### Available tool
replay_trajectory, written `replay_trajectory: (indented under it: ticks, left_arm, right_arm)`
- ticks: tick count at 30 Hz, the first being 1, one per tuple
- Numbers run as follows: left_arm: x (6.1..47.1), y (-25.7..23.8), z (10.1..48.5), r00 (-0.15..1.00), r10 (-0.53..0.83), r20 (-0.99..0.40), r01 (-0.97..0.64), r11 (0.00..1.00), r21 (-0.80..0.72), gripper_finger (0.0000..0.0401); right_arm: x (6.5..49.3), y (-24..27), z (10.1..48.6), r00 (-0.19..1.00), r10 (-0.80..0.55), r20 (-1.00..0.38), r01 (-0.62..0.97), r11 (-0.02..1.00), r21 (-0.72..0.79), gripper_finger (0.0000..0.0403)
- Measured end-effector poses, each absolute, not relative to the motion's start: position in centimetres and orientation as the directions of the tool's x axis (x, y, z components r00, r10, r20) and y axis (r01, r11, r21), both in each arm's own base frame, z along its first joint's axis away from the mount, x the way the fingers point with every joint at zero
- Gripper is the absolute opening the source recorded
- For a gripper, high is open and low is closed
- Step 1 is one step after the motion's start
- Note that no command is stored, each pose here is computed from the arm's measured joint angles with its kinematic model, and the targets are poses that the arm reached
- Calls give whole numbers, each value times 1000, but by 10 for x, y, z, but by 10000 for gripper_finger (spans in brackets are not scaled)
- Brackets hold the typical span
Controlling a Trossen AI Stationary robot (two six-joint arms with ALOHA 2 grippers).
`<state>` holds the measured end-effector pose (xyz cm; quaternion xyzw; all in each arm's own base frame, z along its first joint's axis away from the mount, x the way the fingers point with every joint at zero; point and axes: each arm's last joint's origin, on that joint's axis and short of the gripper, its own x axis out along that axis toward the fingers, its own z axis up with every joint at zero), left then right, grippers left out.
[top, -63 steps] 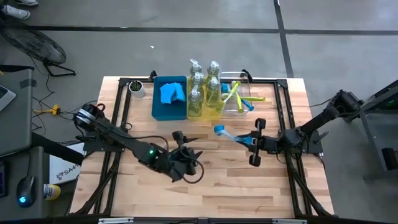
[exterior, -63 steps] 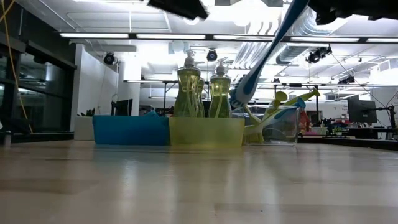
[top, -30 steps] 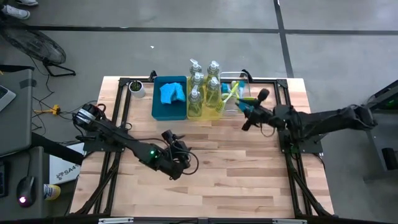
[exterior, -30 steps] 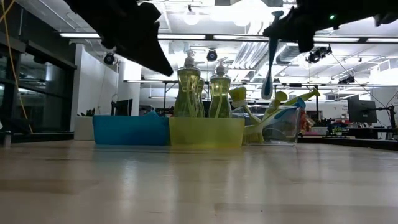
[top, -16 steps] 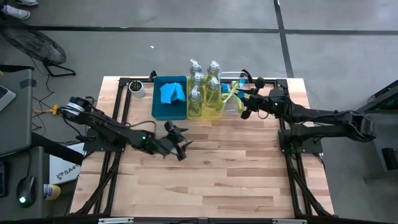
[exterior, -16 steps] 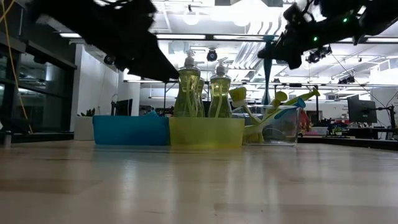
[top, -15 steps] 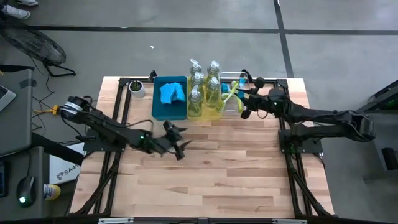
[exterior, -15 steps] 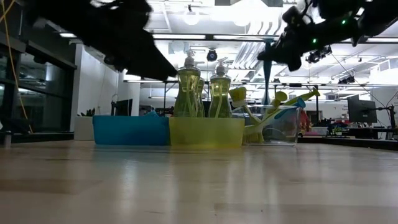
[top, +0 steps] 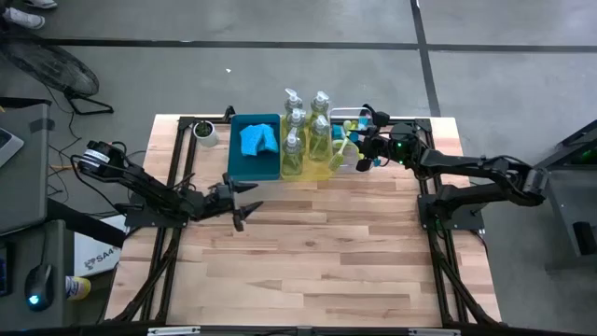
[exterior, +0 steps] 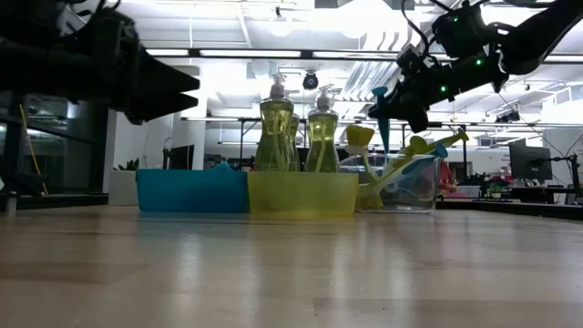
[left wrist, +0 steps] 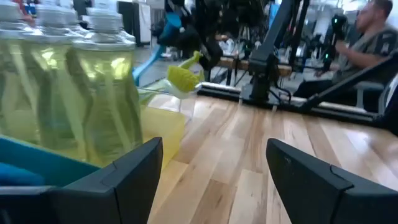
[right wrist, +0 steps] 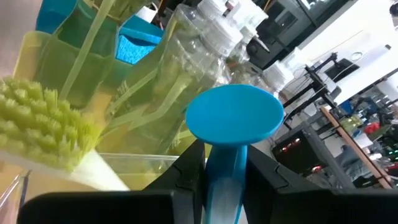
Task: Pick & Place Kitchen Sink Supplies
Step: Put the blue toilet brush into the transparent bin
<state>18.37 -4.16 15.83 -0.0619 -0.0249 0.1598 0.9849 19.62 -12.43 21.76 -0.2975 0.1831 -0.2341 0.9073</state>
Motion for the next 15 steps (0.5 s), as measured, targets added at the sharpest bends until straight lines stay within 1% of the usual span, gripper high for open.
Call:
replay_trajectory:
  ticks: [6, 15]
  left_arm:
    - [163, -35, 150, 942, 324, 86, -307, 936, -172, 279]
    - [162, -34, 153, 938, 327, 111, -312, 941, -132, 279]
  right_arm:
    - [199, -125, 213, 828, -520, -209, 302, 728, -616, 65]
    - [199, -125, 213, 835, -509, -211, 303, 743, -596, 65]
